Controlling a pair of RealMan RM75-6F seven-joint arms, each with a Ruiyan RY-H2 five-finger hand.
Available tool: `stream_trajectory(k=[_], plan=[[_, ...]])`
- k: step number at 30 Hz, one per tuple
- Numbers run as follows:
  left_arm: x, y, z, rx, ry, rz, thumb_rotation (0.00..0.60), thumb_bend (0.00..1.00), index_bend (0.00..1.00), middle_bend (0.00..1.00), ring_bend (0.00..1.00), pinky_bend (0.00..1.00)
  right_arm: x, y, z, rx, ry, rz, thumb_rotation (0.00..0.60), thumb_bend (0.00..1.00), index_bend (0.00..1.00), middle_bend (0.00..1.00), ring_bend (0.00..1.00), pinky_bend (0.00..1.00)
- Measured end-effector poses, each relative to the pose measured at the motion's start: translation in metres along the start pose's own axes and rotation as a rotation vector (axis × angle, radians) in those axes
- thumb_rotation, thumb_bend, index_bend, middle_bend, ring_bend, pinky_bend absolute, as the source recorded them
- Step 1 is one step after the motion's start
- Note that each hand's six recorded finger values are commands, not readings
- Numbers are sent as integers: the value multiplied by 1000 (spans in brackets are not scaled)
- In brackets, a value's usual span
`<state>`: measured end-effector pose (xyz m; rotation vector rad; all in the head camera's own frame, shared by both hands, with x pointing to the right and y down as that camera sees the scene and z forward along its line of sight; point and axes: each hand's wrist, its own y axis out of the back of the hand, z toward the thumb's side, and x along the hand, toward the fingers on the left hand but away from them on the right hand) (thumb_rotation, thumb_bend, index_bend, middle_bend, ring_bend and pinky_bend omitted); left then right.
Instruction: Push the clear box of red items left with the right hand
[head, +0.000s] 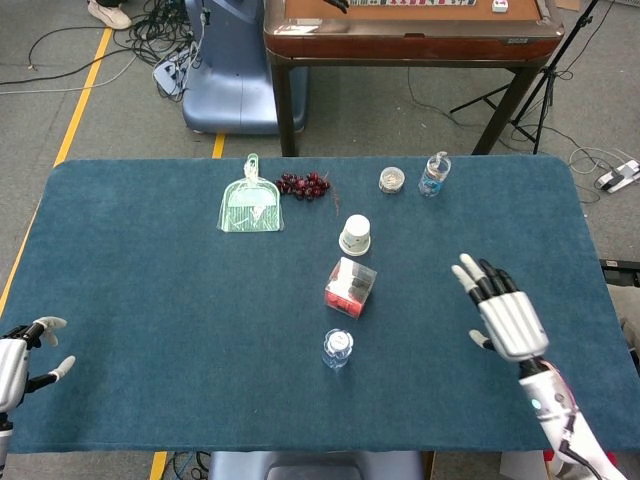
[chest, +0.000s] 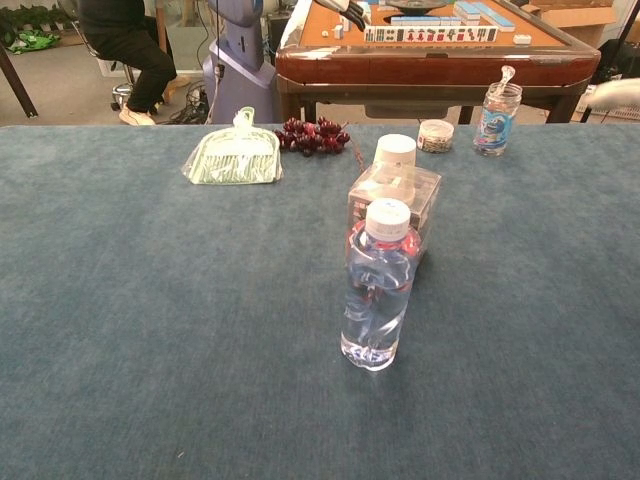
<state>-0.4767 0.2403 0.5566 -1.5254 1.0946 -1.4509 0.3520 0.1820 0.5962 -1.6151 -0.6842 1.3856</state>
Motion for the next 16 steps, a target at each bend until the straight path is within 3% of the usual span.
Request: stream_trajectory(k=[6,9,16], plan=[[0,-5,5,15,-11,-22,600,168,380,536,513,618,55,-7,-45,-34,-198,50,600,0,94,83,0,178],[0,-8,8,15,-18,-32,600,168,380,536,513,618,70,-5,-55,-60,-237,39,600,0,94,92,0,178],[0,-11,10,17,-17,-36,600,168,381,536,513,618,78,8,-64,-78,-237,-6,600,0,102,105,1,178]])
